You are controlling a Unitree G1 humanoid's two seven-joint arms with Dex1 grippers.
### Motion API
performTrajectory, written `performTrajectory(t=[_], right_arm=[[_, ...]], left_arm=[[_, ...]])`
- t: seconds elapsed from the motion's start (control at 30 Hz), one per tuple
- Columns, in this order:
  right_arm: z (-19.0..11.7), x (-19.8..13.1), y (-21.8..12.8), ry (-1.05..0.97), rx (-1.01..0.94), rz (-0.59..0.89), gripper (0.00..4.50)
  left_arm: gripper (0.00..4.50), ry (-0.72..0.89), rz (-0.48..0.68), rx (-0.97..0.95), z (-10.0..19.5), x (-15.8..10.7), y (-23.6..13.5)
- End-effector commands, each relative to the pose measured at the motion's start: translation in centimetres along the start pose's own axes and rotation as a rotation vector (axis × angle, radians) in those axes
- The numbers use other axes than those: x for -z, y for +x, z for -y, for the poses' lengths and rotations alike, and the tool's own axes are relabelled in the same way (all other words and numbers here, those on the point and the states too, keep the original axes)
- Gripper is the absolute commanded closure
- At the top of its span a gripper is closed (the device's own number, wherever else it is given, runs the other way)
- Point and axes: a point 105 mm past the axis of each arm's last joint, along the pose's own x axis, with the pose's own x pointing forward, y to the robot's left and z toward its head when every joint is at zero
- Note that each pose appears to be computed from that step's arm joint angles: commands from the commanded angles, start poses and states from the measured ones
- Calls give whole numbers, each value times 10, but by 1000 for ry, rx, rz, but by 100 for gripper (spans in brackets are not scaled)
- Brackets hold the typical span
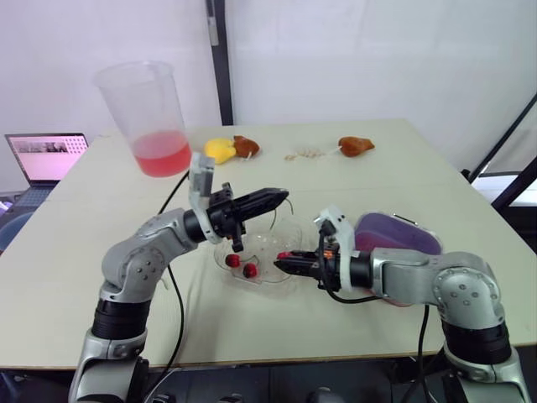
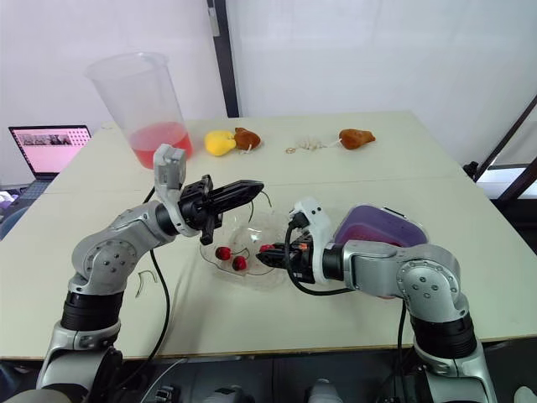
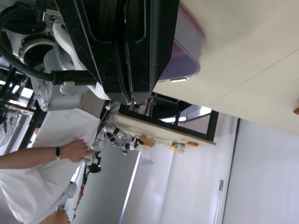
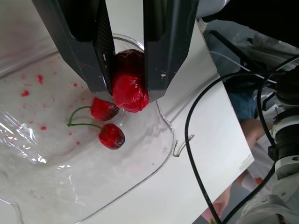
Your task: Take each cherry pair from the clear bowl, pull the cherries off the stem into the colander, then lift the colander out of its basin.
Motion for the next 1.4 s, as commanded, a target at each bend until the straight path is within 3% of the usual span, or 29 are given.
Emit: performTrajectory(t=[0.03, 0.17, 0.3, 0.5, 0.6, 0.77, 0.8, 0.9, 1.13, 1.27, 1.4], right_arm=[[-17, -43, -30, -140, -60, 151, 404], [9, -59, -75, -256, 121, 96, 404], [52, -49, -116, -380, 389, -131, 404], [93, -19, -122, -426, 468, -278, 404], [100, -9, -119, -418, 451, -296, 281], [101, -15, -124, -432, 440, -290, 29], [100, -17, -126, -436, 439, -285, 3], [83, -36, -125, -451, 363, -207, 3], [-18, -66, -85, -486, -163, -21, 3], [-28, -67, -60, -501, -218, 6, 3], [-16, -59, -34, -542, -162, -41, 3]], left_arm=[[450, 52, 25, 9, 4, -14, -3], [450, 65, 13, -21, 0, -15, -12], [450, 73, -8, -68, -5, -14, -26], [450, 90, -41, -143, -15, -12, -47], [450, 91, -46, -174, -17, -10, -55], [450, 85, -75, -217, -17, -8, -67], [450, 87, -82, -222, -17, -8, -69], [450, 87, -103, -258, -19, -9, -80], [450, 44, -241, -414, -24, 0, -130], [450, 75, -268, -592, -35, 1, -168], [450, 75, -343, -686, -25, 18, -203]])
